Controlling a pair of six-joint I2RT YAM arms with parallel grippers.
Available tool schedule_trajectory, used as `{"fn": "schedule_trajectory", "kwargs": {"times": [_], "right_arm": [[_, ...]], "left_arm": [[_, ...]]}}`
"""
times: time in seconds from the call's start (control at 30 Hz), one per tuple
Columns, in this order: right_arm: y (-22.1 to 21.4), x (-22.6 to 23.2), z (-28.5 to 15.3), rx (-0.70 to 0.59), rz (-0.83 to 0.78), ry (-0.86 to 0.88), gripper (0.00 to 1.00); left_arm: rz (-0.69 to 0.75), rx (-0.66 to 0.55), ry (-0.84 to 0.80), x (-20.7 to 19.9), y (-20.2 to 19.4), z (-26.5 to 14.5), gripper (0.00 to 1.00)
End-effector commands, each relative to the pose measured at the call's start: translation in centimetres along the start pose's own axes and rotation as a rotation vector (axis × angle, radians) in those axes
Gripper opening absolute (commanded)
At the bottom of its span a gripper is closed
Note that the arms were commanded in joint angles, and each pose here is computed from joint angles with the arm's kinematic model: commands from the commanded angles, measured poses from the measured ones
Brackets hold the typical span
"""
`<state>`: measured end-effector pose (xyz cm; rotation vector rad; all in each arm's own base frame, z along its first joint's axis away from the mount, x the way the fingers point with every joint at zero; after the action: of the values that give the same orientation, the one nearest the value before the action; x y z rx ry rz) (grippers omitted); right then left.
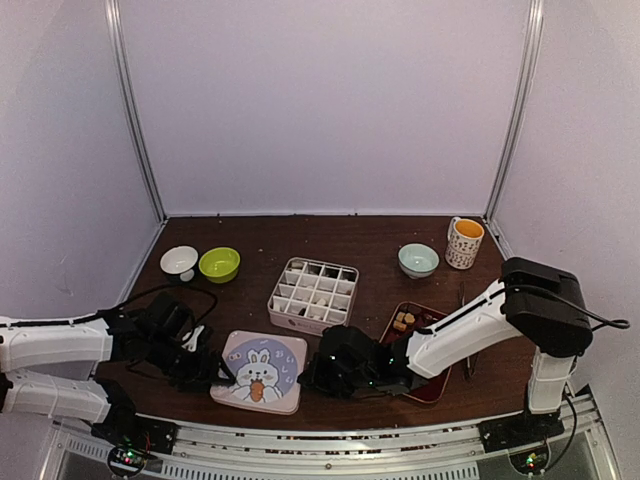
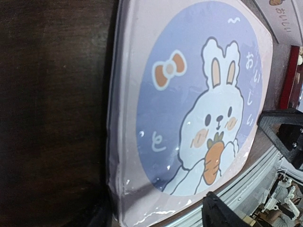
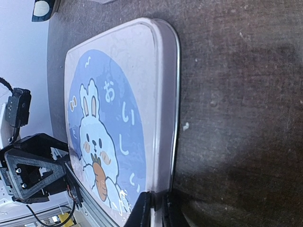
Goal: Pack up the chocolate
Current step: Pick up the box lid from the center of the board.
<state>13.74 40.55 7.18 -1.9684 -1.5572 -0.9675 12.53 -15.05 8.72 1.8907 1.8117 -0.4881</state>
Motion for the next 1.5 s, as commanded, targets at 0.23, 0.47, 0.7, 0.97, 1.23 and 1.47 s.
{"fn": "schedule_trajectory", "kwargs": {"times": [0.23,0.47,0.7,0.97,1.23,1.47], "right_arm": [[-0.2,-1.4,0.0,0.024,0.033,0.045,0.09],[-0.3,-1.7,-0.1,0.037,0.054,0.089,0.11],[-0.2,-1.9,-0.5,0.035,0.069,0.110,0.12],[0.1,-1.9,-1.0,0.026,0.073,0.146,0.14],[0.4,-1.3,-2.2,-0.004,0.053,0.184,0.18],[1.5,-0.5,-4.9,-0.105,0.005,0.209,0.27]], "left_arm": [[0.014,-0.161,-0.284,-2.1,-0.1,-1.3,0.57],[0.025,-0.166,-0.376,-2.6,-0.1,-1.2,0.52],[0.027,-0.201,-0.415,-3.3,0.2,-1.8,0.42],[0.060,-0.240,-0.382,-3.6,0.3,-3.2,0.21],[0.088,-0.227,-0.327,-4.1,0.6,-4.0,0.12],[0.129,-0.218,-0.295,-5.1,0.8,-5.7,0.08]]}}
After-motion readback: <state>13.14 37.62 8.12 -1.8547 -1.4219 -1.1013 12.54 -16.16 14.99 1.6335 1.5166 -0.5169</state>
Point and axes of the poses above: each gripper's point midway between its finger pads, its own z axis out along the fingers, its own x axis along the line the jaws close on, y = z × x, the point moved 7 cm from there along -z, back along the fingers, and after that the axes turned 5 degrees about z, right-handed, at the moved point
